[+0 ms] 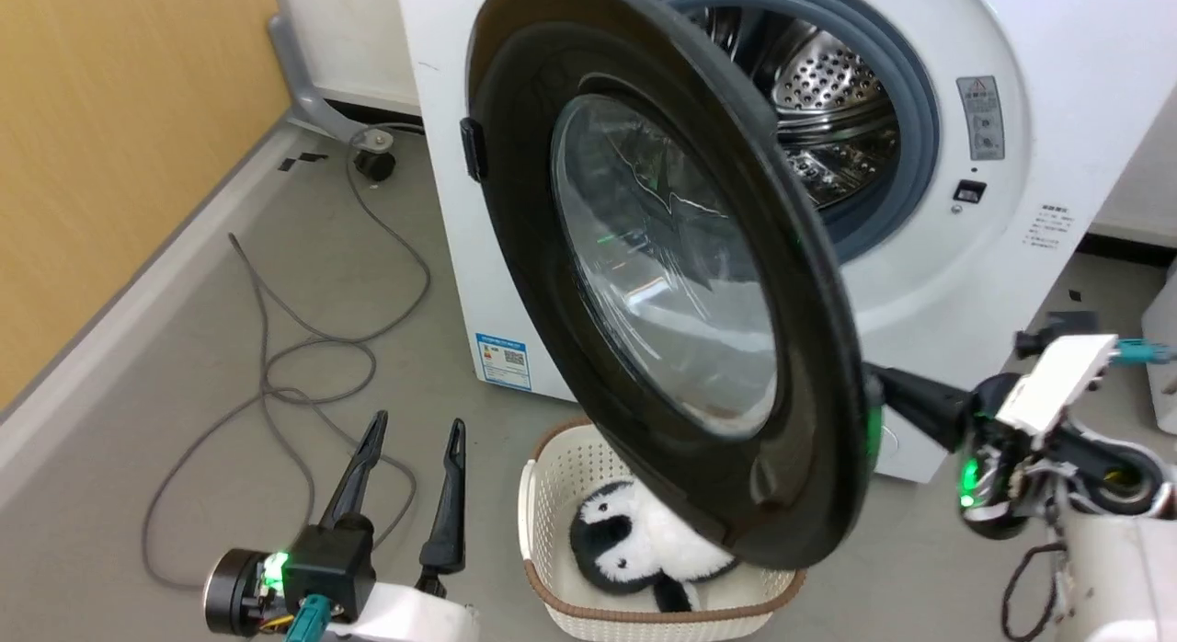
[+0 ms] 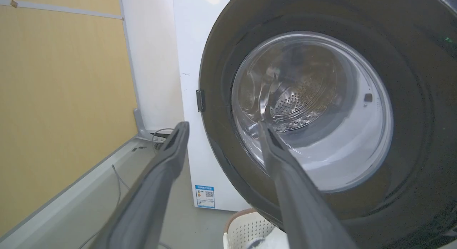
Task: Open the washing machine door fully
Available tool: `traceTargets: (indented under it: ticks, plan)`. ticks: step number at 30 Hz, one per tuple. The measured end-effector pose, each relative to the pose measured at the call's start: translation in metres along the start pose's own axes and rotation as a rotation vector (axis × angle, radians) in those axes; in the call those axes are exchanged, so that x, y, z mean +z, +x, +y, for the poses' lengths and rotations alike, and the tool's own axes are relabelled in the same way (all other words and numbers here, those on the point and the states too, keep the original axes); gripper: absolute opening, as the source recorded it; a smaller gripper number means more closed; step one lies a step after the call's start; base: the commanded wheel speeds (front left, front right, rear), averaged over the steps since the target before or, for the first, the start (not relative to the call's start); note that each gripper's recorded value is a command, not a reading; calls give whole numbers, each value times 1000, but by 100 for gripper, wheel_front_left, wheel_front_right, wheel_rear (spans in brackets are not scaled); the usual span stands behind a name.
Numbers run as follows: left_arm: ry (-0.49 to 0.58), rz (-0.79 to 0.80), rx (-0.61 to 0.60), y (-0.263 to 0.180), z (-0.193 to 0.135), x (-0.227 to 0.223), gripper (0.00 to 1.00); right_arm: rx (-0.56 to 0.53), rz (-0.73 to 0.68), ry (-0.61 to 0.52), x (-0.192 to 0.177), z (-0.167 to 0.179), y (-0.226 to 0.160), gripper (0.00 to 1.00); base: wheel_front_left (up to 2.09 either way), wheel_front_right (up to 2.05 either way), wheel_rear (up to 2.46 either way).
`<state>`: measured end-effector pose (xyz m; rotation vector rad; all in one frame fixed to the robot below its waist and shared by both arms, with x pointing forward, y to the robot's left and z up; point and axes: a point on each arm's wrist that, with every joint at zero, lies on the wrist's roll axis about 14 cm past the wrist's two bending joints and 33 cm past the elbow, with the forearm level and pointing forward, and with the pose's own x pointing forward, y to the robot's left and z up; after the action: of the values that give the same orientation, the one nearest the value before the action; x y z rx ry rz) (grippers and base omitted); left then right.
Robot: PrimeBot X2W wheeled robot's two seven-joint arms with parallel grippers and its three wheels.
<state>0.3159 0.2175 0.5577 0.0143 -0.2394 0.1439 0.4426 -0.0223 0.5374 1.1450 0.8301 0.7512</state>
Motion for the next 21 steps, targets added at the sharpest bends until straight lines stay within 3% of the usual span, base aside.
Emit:
traceTargets:
  ticks: [21]
  plan:
    - [-15, 57, 37, -23, 12, -15, 100, 163, 187, 20, -109, 24, 41, 0, 0, 0, 0]
